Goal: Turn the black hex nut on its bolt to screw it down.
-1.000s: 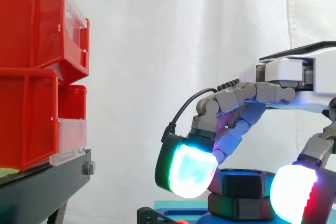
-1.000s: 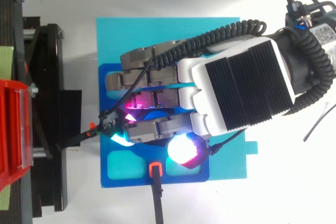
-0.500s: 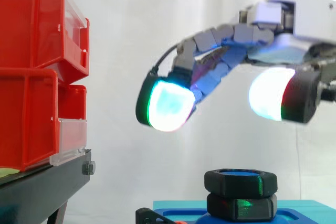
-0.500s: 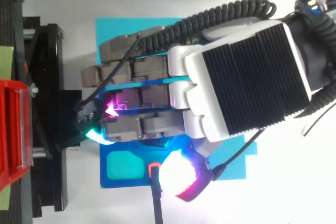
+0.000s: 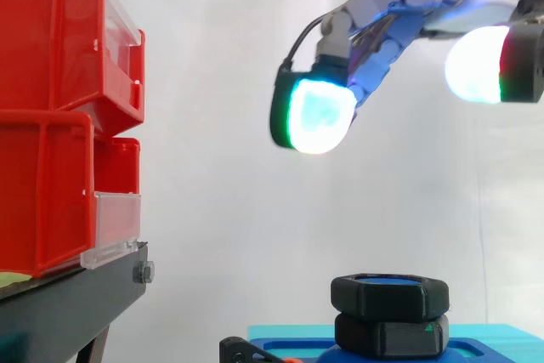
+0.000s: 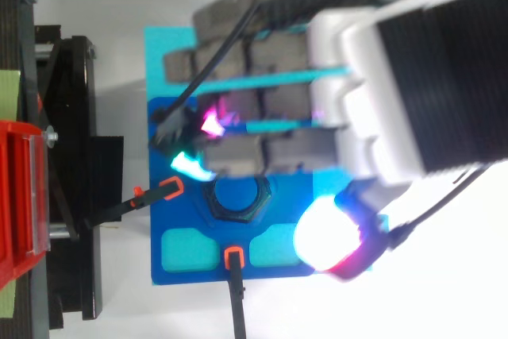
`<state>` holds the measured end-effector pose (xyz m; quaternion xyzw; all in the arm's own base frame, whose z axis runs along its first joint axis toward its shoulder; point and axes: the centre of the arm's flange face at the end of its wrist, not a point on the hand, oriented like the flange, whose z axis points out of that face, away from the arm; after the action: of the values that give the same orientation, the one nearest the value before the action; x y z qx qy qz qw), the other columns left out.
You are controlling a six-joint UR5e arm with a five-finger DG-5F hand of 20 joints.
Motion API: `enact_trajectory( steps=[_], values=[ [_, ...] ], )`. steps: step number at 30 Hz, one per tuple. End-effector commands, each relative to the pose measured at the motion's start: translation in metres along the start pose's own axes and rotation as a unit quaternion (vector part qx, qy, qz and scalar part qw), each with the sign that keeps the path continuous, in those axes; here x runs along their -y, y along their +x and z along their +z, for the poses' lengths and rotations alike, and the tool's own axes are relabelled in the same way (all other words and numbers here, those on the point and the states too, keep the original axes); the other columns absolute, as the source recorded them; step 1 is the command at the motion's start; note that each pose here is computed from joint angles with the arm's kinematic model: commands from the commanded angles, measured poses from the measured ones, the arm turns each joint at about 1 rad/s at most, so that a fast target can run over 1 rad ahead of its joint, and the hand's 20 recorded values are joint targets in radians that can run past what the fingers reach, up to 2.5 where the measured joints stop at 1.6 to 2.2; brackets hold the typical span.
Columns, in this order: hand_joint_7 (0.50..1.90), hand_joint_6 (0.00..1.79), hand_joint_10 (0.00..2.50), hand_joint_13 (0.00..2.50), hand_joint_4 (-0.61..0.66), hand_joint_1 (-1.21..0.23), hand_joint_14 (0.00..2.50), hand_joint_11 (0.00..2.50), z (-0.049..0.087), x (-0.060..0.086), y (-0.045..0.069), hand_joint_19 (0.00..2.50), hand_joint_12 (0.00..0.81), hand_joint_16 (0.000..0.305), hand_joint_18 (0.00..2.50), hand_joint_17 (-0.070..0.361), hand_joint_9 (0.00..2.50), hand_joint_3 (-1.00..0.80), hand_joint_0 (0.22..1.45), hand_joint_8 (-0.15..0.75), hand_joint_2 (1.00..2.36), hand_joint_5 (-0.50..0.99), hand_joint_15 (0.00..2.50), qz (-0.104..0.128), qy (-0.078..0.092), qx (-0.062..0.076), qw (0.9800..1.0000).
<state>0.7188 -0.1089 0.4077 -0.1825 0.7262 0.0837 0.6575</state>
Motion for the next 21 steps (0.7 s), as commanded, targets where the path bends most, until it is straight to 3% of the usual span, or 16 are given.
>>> enact_trajectory(
  steps=[1,4,7,8,9,13,19,21],
  values=[
    [0.82,0.50,0.00,0.53,0.22,-0.27,0.00,0.14,-0.044,0.000,-0.008,0.36,0.323,0.044,0.52,0.100,0.79,-0.50,0.49,0.260,1.00,-0.13,0.10,0.005,0.018,-0.098,0.9950],
    [0.82,0.50,0.00,0.54,0.22,-0.27,0.00,0.14,-0.065,0.006,-0.013,0.36,0.321,0.044,0.52,0.099,0.80,-0.50,0.49,0.261,1.00,-0.13,0.11,0.008,0.025,-0.106,0.9940],
    [0.82,0.50,0.00,0.54,0.22,-0.27,0.00,0.14,-0.074,0.008,-0.010,0.36,0.320,0.044,0.52,0.098,0.80,-0.50,0.50,0.261,1.00,-0.13,0.10,0.010,0.028,-0.109,0.9936],
    [0.82,0.50,0.00,0.54,0.22,-0.27,0.00,0.14,-0.075,0.008,-0.008,0.36,0.320,0.044,0.52,0.098,0.80,-0.50,0.50,0.260,1.00,-0.13,0.11,0.011,0.027,-0.111,0.9934],
    [0.82,0.50,0.01,0.54,0.22,-0.27,0.00,0.13,-0.083,0.008,0.004,0.36,0.319,0.044,0.52,0.098,0.80,-0.50,0.50,0.258,1.00,-0.13,0.10,0.019,0.022,-0.121,0.9923],
    [0.82,0.50,0.00,0.53,0.21,-0.27,0.00,0.14,-0.088,0.011,0.012,0.36,0.317,0.043,0.53,0.097,0.80,-0.50,0.50,0.257,1.00,-0.13,0.09,0.024,0.011,-0.124,0.9919],
    [0.82,0.50,0.00,0.52,0.22,-0.28,0.00,0.14,-0.100,0.018,0.006,0.36,0.317,0.043,0.53,0.096,0.80,-0.50,0.50,0.259,1.00,-0.13,0.08,0.015,0.008,-0.121,0.9925],
    [0.82,0.50,0.00,0.52,0.22,-0.29,0.00,0.13,-0.111,0.019,-0.004,0.36,0.317,0.042,0.53,0.095,0.80,-0.50,0.51,0.257,1.00,-0.13,0.08,0.015,0.010,-0.124,0.9921]
  ],
)
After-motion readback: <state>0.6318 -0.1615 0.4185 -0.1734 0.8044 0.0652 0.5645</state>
